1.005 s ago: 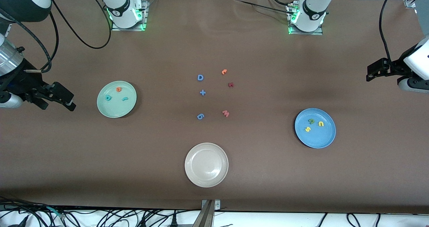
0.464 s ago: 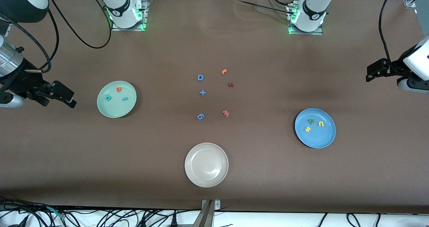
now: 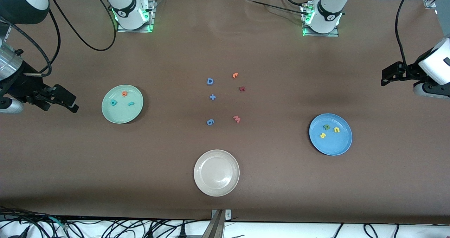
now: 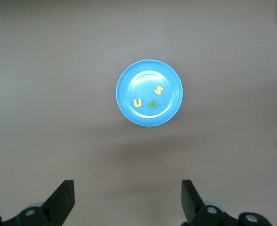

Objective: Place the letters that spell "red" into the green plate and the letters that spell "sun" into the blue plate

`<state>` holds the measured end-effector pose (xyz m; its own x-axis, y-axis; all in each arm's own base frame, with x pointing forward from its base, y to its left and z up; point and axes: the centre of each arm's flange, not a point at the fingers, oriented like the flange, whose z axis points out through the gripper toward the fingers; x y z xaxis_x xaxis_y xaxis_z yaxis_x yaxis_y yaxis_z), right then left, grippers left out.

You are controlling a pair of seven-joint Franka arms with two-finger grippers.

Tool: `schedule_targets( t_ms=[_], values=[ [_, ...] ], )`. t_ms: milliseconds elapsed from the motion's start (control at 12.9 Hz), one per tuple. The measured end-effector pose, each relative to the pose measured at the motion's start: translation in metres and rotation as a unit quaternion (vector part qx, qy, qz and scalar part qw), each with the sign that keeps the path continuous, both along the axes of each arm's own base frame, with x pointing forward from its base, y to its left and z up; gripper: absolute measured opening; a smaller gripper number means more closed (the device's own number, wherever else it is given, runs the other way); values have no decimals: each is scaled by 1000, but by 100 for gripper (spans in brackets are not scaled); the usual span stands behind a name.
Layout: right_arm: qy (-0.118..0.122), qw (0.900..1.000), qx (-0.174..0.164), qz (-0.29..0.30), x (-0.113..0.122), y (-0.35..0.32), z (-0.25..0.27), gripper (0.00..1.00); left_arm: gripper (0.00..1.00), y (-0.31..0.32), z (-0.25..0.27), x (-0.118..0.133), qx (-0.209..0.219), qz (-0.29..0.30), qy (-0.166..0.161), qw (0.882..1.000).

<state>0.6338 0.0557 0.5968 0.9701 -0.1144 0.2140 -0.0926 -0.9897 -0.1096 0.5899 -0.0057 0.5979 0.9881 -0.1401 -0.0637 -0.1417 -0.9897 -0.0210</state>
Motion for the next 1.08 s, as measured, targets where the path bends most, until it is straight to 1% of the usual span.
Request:
schedule_targets(
  t_ms=[1083],
  values=[
    [0, 1000, -1, -3, 0, -7, 0, 100, 100, -1, -4, 2, 0, -1, 3, 1000]
  ],
)
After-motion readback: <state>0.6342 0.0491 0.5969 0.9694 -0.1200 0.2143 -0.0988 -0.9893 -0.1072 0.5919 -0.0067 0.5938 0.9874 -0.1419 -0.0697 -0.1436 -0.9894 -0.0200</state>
